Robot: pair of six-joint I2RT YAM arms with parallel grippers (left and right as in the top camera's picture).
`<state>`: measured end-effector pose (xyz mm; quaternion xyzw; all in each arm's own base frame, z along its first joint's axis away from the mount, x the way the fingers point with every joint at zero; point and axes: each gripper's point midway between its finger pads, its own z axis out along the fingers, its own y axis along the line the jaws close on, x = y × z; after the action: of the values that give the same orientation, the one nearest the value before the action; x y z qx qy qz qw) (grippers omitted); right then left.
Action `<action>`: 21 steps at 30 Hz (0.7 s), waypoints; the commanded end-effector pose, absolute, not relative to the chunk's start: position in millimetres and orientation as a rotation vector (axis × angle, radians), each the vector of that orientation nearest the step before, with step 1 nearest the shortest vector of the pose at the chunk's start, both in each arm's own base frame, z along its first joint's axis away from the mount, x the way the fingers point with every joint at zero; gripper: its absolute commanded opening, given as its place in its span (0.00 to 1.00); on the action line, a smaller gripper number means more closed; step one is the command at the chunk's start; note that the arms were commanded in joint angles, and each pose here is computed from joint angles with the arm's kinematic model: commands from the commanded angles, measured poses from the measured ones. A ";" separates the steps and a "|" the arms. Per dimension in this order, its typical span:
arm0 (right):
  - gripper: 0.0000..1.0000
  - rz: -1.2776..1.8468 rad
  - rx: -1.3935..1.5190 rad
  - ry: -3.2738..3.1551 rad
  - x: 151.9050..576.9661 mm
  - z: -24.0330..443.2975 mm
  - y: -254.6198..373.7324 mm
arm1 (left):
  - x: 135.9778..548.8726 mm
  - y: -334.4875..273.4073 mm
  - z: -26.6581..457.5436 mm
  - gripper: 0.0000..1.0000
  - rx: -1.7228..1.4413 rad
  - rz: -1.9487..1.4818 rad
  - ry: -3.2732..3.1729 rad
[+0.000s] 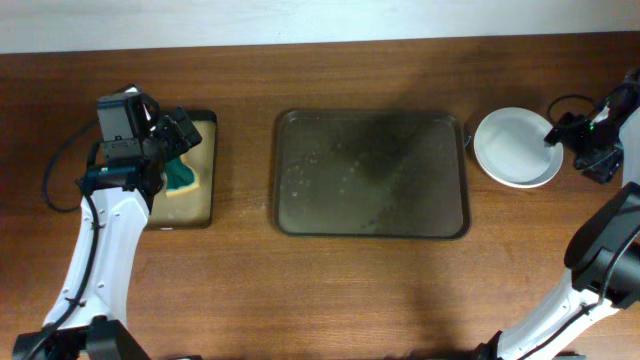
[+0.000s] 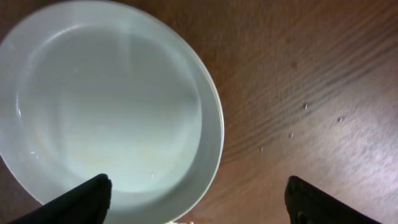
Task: Clean dirty plates on tray and stack at the side
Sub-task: 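Lift the pale green plate with the right gripper and stack it on the plates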
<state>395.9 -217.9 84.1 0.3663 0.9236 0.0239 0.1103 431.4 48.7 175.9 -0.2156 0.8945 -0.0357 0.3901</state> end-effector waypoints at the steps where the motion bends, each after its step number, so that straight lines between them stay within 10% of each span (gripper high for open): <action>1: 0.95 0.071 1.046 2.700 388.5 112.2 -210.8 | 433.5 48.7 179.3 0.99 -0.543 -0.095 2.266; 21: 0.98 0.402 0.687 2.627 198.4 218.4 -19.2 | 433.5 48.7 179.3 0.99 -0.543 -0.095 2.266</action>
<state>211.2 -37.1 203.3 0.2669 0.9437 0.1180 0.1560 432.0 48.8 176.4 -0.2154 0.8939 -0.0359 0.3915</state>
